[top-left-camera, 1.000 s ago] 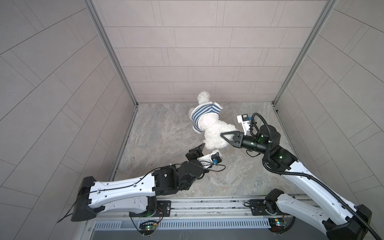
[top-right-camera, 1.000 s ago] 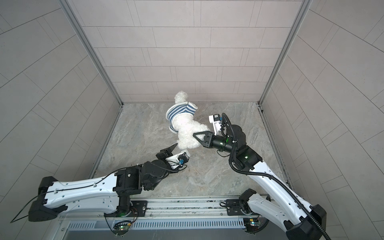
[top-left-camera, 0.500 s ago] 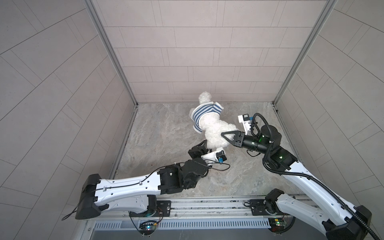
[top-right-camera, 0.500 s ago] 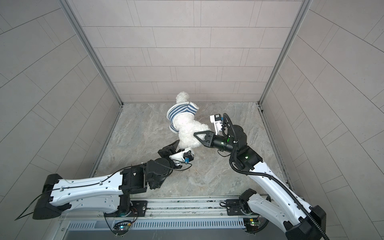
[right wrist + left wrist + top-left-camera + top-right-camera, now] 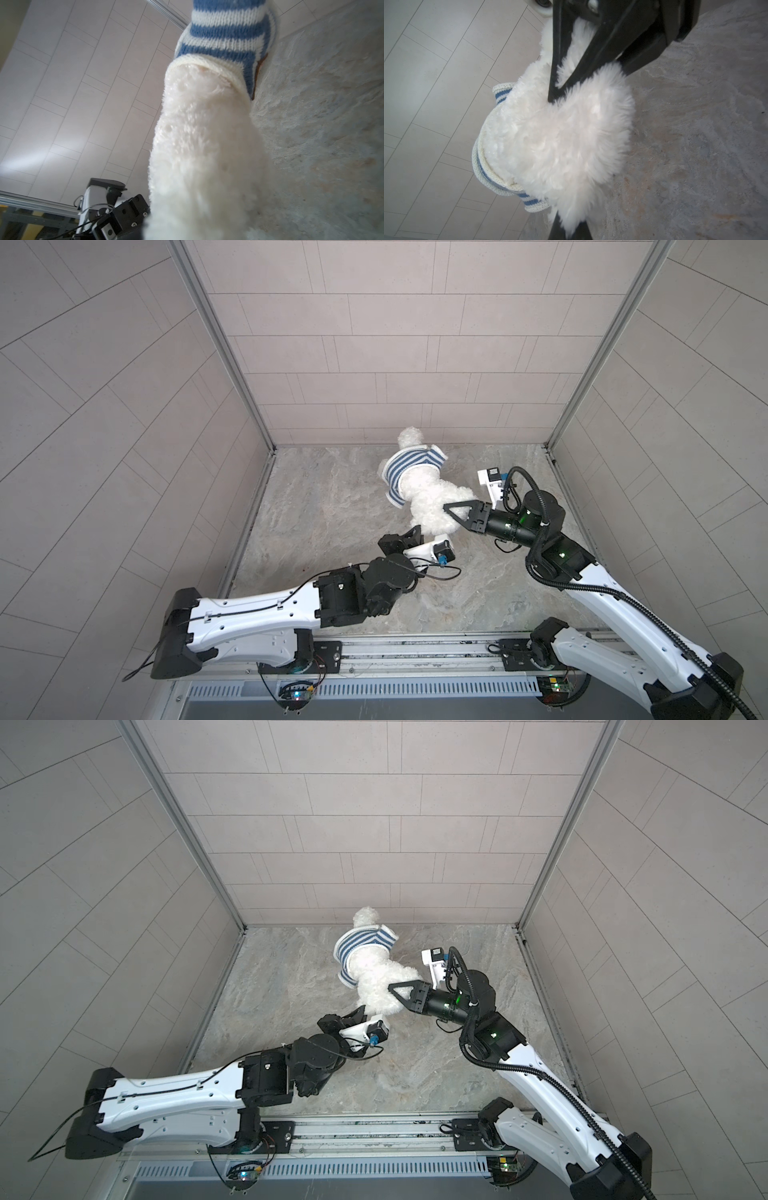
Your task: Dress the teddy bear
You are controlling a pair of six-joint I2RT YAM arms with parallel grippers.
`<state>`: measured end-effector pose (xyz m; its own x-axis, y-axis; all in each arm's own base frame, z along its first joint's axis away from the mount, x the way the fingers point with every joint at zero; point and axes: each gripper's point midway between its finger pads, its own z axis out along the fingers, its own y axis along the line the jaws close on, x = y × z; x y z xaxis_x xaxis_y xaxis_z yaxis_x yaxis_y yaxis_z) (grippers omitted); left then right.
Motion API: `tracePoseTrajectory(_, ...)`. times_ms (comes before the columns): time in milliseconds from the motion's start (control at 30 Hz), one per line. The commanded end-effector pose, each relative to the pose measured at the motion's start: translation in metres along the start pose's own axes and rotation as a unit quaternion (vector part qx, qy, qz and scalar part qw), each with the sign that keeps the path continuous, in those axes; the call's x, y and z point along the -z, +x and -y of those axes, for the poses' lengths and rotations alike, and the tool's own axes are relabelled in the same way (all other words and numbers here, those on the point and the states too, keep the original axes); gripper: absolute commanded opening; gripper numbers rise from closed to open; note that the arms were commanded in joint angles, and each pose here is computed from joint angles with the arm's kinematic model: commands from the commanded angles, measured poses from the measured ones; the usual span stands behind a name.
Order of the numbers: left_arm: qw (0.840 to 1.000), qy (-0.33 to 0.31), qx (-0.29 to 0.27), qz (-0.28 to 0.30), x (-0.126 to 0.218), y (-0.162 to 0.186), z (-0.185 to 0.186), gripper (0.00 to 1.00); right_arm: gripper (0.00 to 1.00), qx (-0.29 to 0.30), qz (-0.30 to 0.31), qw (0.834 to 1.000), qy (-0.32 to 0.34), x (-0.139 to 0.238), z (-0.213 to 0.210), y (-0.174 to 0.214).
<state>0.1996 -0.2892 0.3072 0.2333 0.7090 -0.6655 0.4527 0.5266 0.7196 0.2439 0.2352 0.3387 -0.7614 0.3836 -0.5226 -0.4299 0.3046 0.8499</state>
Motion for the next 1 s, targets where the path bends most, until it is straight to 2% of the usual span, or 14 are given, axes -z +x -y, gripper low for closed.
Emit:
tracePoseTrajectory(0, 0.994, 0.025, 0.097, 0.037, 0.011, -0.016, -0.023, 0.0, 0.36, 0.004, 0.031, 0.998, -0.054, 0.008, -0.022, -0.012)
tracePoseTrajectory(33, 0.992, 0.03, 0.118, 0.039, 0.013, -0.014, -0.03, 0.0, 0.42, 0.005, 0.03, 0.998, -0.054, 0.008, -0.02, -0.011)
tracePoseTrajectory(100, 0.986, 0.043, 0.155, 0.045, 0.017, -0.011, -0.042, 0.0, 0.62, 0.011, 0.026, 0.998, -0.049, 0.01, -0.019, -0.007)
tracePoseTrajectory(133, 0.982, 0.054, 0.172, 0.049, 0.02, -0.01, -0.047, 0.0, 0.68, 0.019, 0.022, 0.998, -0.047, 0.012, -0.018, -0.004)
tracePoseTrajectory(167, 0.98, 0.068, 0.182, 0.05, 0.022, -0.009, -0.05, 0.0, 0.71, 0.029, 0.017, 0.999, -0.043, 0.014, -0.018, -0.001)
tracePoseTrajectory(333, 0.967, 0.145, 0.206, 0.051, 0.037, -0.006, -0.049, 0.0, 0.72, 0.144, -0.013, 0.989, -0.004, 0.034, -0.016, 0.017)
tracePoseTrajectory(500, 0.949, 0.208, 0.228, 0.062, 0.055, -0.006, -0.044, 0.0, 0.73, 0.258, -0.019, 0.965, -0.035, 0.054, -0.041, 0.028)
tracePoseTrajectory(767, 0.929, 0.264, 0.249, 0.076, 0.065, -0.017, -0.038, 0.0, 0.75, 0.344, -0.034, 0.934, -0.092, 0.059, -0.081, 0.036)
tracePoseTrajectory(967, 0.93, 0.255, 0.258, 0.063, 0.048, -0.021, -0.037, 0.0, 0.79, 0.378, -0.043, 0.923, -0.054, 0.057, -0.075, 0.037)
